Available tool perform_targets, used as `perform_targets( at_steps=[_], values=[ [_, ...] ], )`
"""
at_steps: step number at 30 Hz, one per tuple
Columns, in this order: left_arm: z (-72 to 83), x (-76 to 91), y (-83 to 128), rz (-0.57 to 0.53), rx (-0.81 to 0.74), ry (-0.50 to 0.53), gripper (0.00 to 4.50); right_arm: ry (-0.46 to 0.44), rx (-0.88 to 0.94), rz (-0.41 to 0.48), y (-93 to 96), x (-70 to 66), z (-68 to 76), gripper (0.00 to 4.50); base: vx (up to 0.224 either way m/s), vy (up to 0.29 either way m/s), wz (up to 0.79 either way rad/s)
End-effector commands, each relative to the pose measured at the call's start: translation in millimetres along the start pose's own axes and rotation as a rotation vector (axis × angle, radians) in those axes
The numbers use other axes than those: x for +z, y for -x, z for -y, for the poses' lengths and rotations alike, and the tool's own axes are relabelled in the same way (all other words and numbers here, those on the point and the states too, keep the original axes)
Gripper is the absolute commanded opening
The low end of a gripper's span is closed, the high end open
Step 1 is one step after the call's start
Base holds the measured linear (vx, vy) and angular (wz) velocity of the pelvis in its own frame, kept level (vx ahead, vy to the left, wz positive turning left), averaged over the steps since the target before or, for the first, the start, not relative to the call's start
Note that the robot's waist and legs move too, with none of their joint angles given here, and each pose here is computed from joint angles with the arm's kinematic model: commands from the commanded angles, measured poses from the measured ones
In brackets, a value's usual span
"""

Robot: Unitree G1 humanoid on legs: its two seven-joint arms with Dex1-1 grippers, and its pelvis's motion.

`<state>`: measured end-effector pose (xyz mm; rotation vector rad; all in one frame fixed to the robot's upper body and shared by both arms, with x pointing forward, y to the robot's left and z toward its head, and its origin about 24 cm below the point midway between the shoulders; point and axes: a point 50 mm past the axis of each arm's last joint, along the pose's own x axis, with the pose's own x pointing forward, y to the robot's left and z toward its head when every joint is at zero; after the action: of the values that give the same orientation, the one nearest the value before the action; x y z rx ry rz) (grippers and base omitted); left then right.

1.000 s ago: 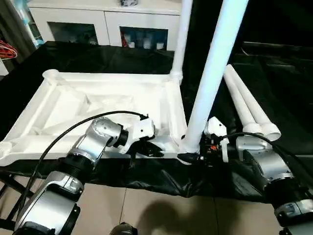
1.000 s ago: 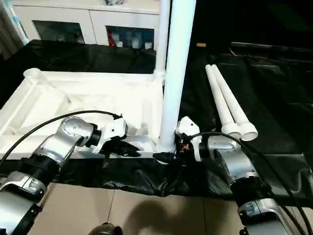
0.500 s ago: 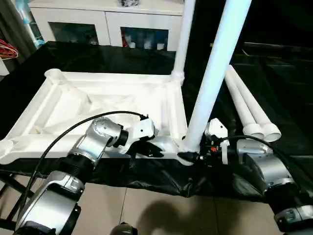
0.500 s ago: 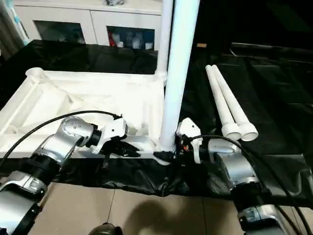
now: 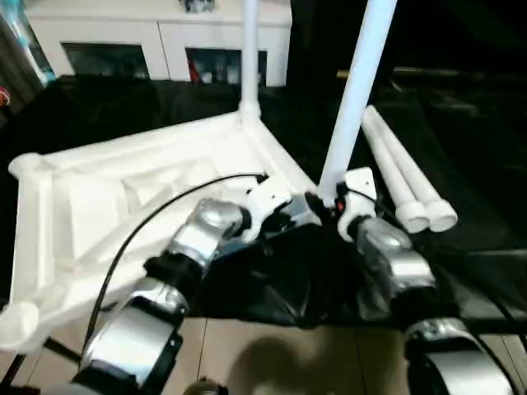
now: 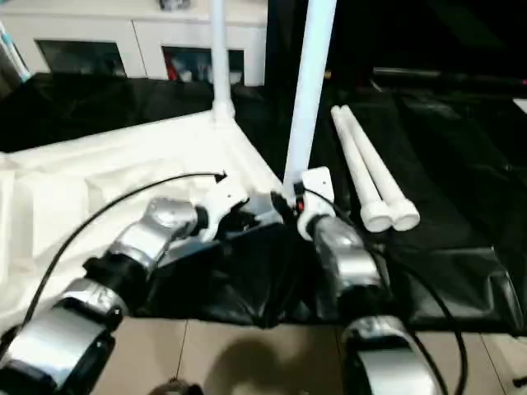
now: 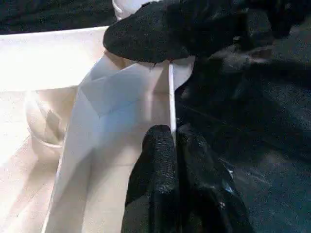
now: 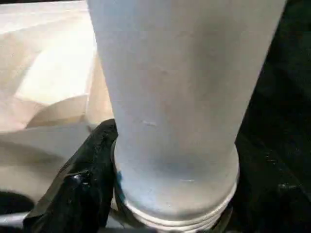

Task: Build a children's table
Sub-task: Rotate leg to tighten

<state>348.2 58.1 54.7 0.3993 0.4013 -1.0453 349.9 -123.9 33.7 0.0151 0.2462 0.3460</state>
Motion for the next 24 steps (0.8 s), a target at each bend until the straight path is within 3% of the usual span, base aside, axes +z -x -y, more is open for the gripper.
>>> perform_targets(
  at_steps=[1,5,10,14,16,24],
  values=[
    [15.3,19.5,-12,0.069,-0.052,-0.044,0.00,-0.011,0.082,-0.021,-6.9,-7.1,-27.2,3.49,0.000,0.000,0.00],
    [19.0,18.7,-11,0.095,-0.093,-0.059,0.00,-0.023,0.140,-0.004,-7.5,-5.0,-32.5,3.78,0.000,0.000,0.00],
    [17.1,10.3,2,0.098,-0.177,-0.106,0.00,0.052,0.232,0.015,-0.3,0.6,-18.9,4.16,0.000,0.000,0.00],
    [14.4,3.3,10,0.075,-0.224,-0.133,0.00,0.124,0.319,0.014,6.3,3.1,-10.0,4.16,0.000,0.000,0.00],
    [9.1,-3.4,21,0.048,-0.268,-0.156,0.00,0.218,0.463,-0.013,17.4,4.2,-0.5,4.16,0.000,0.000,0.00],
    [2.6,-12.0,38,0.018,-0.355,-0.183,0.00,0.293,0.762,-0.096,38.8,5.8,3.0,4.16,0.000,0.000,0.00]
  ],
)
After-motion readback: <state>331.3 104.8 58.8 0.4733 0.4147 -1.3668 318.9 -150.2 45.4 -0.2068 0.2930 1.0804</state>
